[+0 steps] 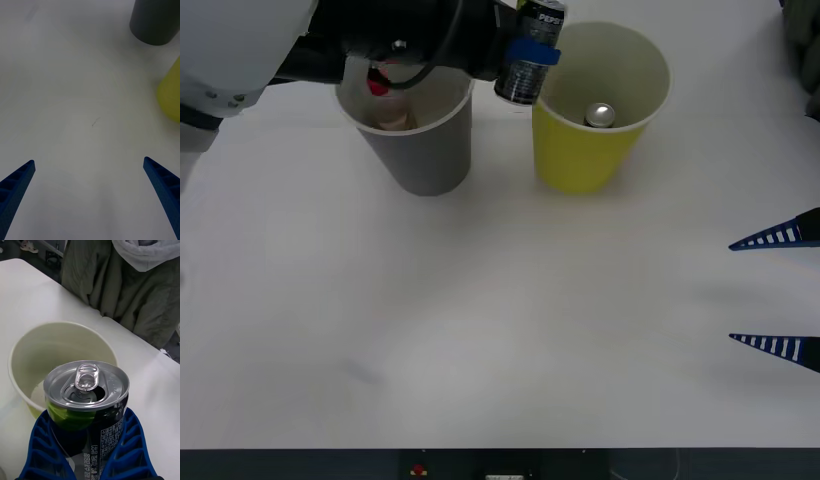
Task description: Put the can into the green bin and the plastic bottle into the gray bin
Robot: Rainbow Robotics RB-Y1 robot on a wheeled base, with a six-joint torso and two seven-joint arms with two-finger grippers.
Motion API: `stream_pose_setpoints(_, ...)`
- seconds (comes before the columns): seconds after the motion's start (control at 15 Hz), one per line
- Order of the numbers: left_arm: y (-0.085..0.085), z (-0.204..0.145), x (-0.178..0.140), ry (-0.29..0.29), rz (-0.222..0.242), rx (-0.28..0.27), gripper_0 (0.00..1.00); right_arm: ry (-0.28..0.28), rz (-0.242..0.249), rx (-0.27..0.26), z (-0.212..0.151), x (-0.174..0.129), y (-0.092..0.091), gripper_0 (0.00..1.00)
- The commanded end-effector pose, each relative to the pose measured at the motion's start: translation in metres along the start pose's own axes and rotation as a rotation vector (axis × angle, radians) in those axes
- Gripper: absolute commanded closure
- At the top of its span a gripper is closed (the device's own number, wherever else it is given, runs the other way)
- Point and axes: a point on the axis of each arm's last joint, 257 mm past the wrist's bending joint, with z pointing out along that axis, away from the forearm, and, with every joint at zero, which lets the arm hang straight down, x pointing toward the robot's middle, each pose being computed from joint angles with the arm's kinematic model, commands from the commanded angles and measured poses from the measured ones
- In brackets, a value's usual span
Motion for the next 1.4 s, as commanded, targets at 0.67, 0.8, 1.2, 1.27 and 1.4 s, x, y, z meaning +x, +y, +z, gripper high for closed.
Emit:
stream_pose_setpoints(0.67, 0.002, 0.111, -0.027, -0.029, 0.020, -0.102, 1.00, 0.000, 0.000, 0.000, 0.000, 0.000, 0.000, 0.00)
stream_pose_setpoints(0.8, 0.003, 0.112, -0.023, -0.019, 0.024, -0.106, 1.00, 0.000, 0.000, 0.000, 0.000, 0.000, 0.000, 0.00)
stream_pose_setpoints(1.2, 0.004, 0.113, -0.023, -0.019, 0.030, -0.110, 0.00, 0.000, 0.000, 0.000, 0.000, 0.000, 0.000, 0.00)
stream_pose_setpoints(1.27, 0.005, 0.112, -0.023, -0.018, 0.030, -0.111, 0.00, 0.000, 0.000, 0.000, 0.000, 0.000, 0.000, 0.00)
stream_pose_setpoints(1.4, 0.003, 0.113, -0.023, -0.019, 0.035, -0.109, 0.00, 0.000, 0.000, 0.000, 0.000, 0.000, 0.000, 0.00)
